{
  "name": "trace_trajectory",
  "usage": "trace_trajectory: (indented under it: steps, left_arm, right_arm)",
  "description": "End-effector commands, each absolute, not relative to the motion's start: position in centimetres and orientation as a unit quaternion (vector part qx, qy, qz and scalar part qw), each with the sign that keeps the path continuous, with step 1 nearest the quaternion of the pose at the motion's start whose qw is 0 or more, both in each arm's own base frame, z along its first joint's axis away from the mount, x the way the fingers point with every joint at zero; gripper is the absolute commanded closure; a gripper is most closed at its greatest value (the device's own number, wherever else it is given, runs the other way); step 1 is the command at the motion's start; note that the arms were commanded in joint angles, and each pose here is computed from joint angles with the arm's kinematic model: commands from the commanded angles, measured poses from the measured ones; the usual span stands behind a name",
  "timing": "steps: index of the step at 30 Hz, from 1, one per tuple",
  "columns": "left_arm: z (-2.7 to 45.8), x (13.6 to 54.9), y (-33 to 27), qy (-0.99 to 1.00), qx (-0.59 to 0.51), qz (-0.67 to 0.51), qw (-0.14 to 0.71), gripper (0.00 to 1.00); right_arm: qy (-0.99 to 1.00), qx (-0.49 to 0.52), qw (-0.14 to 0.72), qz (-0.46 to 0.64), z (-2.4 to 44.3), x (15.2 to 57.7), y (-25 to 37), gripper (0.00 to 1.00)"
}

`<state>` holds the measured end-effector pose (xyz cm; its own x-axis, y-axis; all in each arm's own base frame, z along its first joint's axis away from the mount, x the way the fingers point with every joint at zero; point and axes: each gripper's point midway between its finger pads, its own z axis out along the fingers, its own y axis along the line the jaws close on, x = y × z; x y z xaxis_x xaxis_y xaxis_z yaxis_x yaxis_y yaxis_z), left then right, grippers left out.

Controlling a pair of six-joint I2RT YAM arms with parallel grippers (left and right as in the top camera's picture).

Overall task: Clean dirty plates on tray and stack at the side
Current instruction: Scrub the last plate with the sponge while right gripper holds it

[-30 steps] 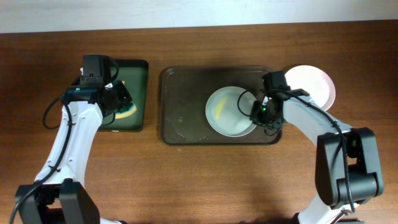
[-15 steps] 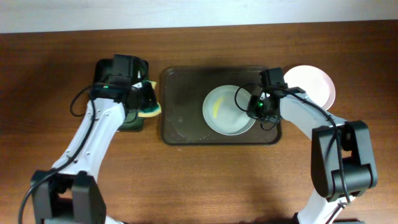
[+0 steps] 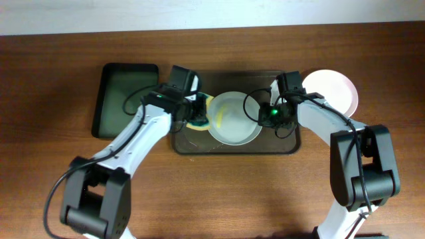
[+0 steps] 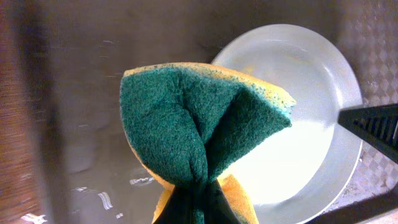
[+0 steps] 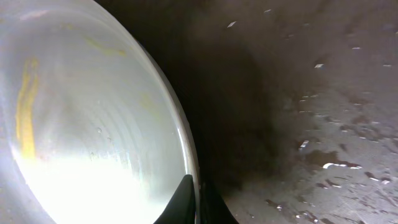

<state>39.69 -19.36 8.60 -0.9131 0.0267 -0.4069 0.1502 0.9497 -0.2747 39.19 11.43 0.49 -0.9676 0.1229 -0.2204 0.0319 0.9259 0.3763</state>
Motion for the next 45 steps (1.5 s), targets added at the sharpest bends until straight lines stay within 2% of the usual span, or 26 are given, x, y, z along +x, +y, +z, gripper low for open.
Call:
trace_trajectory:
  steps: [1, 11, 18, 29, 31, 34, 38, 41, 45]
  left_arm:
    - [6.5, 39.2, -20.8, 0.97, 0.027, -0.167, 0.176, 1.0]
    - [4.4, 38.6, -27.5, 0.955, 0.061, -0.236, 0.168, 1.0]
    - [3.3, 39.4, -27.0, 0.961, -0.046, -0.206, 0.176, 1.0]
    - [0.6, 38.7, -29.0, 0.96, -0.091, -0.213, 0.154, 1.0]
    - [0.4, 38.8, -28.5, 0.962, -0.095, -0.196, 0.164, 1.0]
    - [-0.3, 39.7, -24.6, 0.967, -0.115, -0.097, 0.205, 1.0]
    - [0.0, 40.4, -21.2, 0.972, -0.054, -0.015, 0.228, 1.0]
    - [1.4, 41.3, -19.6, 0.969, -0.001, 0.02, 0.248, 1.0]
    - [4.9, 42.3, -17.7, 0.953, 0.005, 0.069, 0.294, 1.0]
  right_arm:
    - [0.977, 0.0, 0.089, 0.195, -1.3, 37.5, 12.1, 0.96]
    - [0.973, -0.023, 0.089, 0.21, -1.1, 37.2, 12.9, 0.96]
    - [0.973, -0.026, 0.092, 0.21, -1.1, 37.3, 13.1, 0.96]
    - [0.973, -0.024, 0.091, 0.21, -1.1, 37.3, 13.1, 0.96]
    - [0.973, -0.024, 0.091, 0.21, -1.1, 37.3, 13.1, 0.96]
    - [0.974, -0.024, 0.092, 0.208, -1.1, 37.3, 13.0, 0.96]
    - [0.974, -0.024, 0.092, 0.206, -1.1, 37.3, 12.9, 0.96]
    - [0.976, -0.022, 0.092, 0.196, -1.3, 37.3, 12.6, 0.96]
    - [0.979, -0.019, 0.09, 0.18, -1.5, 37.2, 12.0, 0.96]
